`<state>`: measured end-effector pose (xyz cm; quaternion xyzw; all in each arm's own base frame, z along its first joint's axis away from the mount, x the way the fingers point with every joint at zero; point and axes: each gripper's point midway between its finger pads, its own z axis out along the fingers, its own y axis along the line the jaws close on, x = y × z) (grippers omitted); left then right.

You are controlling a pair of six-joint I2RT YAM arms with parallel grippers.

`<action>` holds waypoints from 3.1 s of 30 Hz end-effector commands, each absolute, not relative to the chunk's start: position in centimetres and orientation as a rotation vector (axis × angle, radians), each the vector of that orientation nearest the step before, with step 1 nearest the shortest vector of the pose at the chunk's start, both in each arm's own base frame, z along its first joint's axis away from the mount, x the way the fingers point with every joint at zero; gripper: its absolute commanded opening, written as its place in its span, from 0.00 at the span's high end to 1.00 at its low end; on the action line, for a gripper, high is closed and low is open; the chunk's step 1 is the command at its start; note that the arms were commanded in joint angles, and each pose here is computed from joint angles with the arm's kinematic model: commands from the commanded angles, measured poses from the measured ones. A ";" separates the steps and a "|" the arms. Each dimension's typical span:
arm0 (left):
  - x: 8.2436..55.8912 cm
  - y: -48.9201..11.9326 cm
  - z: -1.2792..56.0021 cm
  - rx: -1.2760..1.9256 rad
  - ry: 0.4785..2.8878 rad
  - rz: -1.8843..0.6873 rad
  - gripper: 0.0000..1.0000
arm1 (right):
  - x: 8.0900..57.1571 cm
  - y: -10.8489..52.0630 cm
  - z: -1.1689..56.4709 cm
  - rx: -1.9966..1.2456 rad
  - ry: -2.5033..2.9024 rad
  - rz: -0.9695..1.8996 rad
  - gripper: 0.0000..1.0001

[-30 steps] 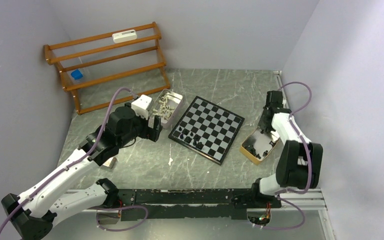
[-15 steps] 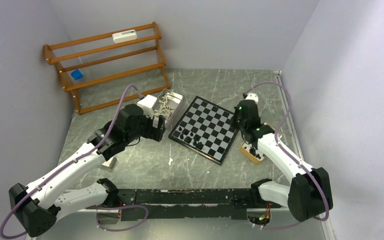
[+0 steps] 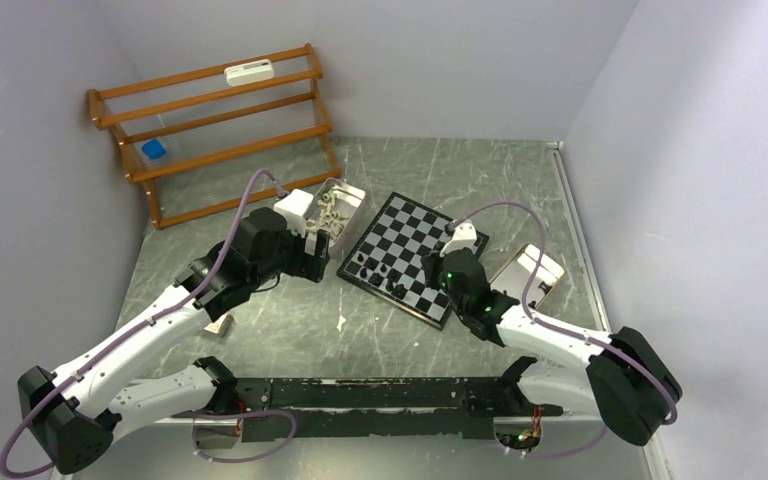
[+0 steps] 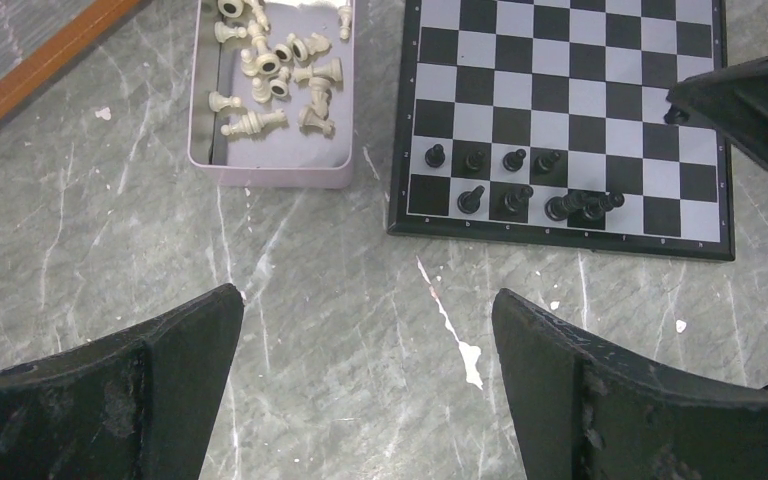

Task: Set up the chess pieces on the board
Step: Place the chess piece on the chessboard.

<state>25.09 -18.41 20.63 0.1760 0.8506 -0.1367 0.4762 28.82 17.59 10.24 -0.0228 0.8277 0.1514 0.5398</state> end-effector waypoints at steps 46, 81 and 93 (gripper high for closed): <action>25.1 -17.7 21.5 0.405 2.043 -0.317 0.00 | 28.4 21.3 5.4 -0.208 1.889 0.299 0.99; 25.0 -17.8 21.6 0.409 2.040 -0.321 0.00 | 28.1 21.3 5.2 -0.201 1.826 0.249 0.87; 24.9 -17.7 21.7 0.407 2.036 -0.324 0.00 | 28.0 20.8 6.3 -0.167 1.805 0.255 0.76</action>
